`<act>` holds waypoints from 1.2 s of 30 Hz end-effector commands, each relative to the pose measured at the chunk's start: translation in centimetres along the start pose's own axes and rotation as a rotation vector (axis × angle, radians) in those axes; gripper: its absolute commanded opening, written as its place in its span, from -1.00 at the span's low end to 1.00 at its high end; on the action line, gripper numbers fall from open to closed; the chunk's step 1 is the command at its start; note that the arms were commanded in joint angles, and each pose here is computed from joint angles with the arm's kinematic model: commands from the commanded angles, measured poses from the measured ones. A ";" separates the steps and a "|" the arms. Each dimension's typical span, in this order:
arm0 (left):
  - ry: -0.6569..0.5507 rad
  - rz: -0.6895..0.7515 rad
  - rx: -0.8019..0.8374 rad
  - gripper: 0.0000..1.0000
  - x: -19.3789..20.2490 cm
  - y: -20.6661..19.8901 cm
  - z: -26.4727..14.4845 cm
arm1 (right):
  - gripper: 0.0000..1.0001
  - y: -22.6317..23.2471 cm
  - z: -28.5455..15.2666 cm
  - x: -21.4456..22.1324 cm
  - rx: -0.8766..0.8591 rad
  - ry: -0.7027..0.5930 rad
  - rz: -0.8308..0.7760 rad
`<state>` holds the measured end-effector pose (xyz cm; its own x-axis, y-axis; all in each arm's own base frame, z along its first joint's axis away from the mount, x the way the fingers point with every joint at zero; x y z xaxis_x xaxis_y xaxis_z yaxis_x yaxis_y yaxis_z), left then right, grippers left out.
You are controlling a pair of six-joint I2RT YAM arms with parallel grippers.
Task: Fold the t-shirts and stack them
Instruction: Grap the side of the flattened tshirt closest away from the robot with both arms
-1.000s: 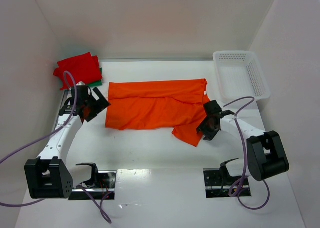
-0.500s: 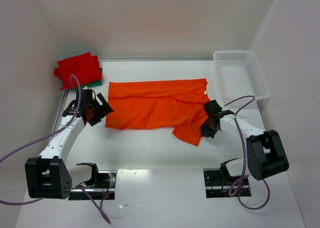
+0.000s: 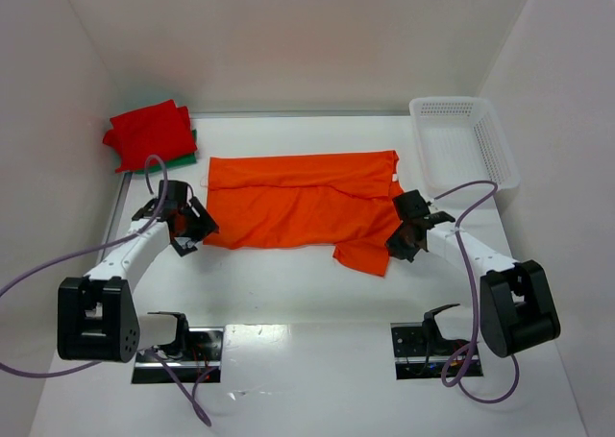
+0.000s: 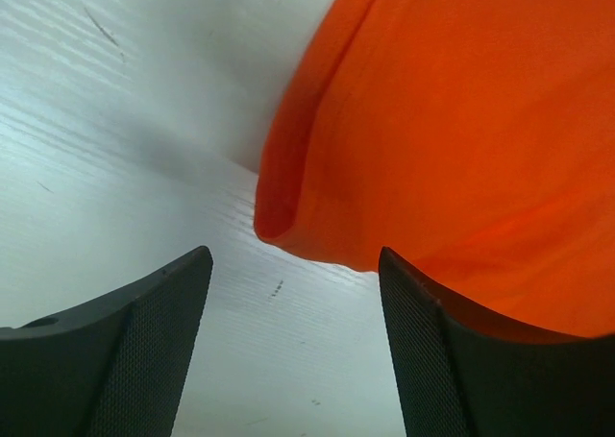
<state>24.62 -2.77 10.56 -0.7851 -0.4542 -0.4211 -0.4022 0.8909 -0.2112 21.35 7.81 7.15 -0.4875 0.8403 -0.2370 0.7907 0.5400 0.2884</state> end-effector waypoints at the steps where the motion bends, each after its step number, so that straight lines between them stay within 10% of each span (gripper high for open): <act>1: 0.003 -0.019 -0.045 0.55 0.2 0.5 0.8 | -1.00 1.9 -0.9 -1.0 -0.061 -0.052 0.021; 10: 0.030 -0.017 -0.093 0.33 0.4 1.1 2.3 | -1.00 2.1 -1.3 -1.1 -0.080 -0.058 0.024; 23: 0.028 -0.033 -0.136 -0.98 0.2 1.4 3.1 | -1.00 2.1 -1.3 -1.1 -0.080 -0.058 0.024; 36: -0.070 -0.089 -0.171 -1.00 -1.1 2.5 0.5 | -1.00 1.9 -3.7 -3.6 -0.099 -0.141 0.077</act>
<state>24.81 -1.03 9.27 -0.7448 -0.4984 -0.4438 -0.5069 0.8550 -0.1095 22.07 7.13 9.35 -0.4406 0.8539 -0.2771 0.7825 0.5165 0.3477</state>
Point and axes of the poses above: each gripper's point midway between its finger pads, its own z axis out along the fingers, its own y axis along the line the jaws close on, x = y × z, the point moved 5 cm from there along -z, back along the fingers, and after that the axes turned 14 degrees about z, right-handed, at the moved point
